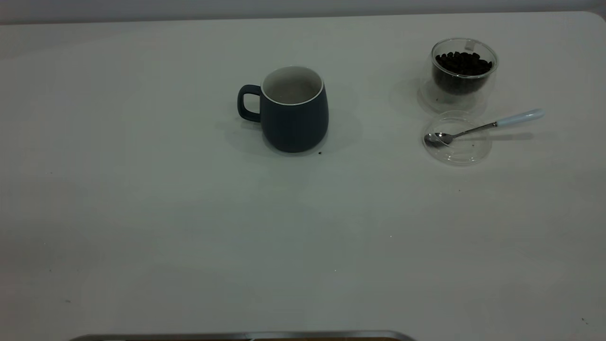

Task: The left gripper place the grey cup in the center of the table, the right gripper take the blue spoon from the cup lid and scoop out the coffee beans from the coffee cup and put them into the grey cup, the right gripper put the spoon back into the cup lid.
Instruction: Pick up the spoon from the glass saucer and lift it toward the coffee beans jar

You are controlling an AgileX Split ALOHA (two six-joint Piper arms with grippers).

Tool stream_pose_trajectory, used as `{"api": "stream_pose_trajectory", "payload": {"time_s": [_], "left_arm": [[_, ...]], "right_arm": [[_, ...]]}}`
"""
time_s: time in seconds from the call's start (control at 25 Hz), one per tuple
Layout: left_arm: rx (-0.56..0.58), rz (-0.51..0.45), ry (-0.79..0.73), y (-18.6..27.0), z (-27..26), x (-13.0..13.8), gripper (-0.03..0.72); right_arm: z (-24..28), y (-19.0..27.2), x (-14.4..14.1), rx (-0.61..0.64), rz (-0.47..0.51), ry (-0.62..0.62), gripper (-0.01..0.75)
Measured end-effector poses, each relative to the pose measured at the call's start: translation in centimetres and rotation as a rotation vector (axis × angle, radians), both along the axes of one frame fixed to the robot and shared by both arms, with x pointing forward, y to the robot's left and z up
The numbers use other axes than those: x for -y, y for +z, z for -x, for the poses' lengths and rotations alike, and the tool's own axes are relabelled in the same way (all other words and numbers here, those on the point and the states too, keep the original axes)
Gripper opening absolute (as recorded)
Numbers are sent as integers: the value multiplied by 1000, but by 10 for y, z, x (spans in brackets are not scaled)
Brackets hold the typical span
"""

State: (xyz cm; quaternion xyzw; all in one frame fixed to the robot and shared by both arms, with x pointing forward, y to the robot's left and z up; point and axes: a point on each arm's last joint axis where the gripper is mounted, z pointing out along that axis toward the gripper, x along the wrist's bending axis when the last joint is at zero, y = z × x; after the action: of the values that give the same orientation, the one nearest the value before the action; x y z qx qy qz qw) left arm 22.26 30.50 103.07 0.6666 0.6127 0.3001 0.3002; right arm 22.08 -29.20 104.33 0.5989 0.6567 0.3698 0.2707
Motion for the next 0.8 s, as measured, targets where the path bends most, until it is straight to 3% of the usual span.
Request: {"api": "stream_pose_trajectory", "payload": {"time_s": [0.28,0.52,0.8], "left_arm": [[-1,0,0,0,0,0,555],[-1,0,0,0,0,0,555],[-1,0,0,0,0,0,555]], "right_arm": [[-4,6,-2,77,-33,4,480],[-22,22,-4,179,-181,-74,490],[-87,26,-6,59,-164,-129,630]]}}
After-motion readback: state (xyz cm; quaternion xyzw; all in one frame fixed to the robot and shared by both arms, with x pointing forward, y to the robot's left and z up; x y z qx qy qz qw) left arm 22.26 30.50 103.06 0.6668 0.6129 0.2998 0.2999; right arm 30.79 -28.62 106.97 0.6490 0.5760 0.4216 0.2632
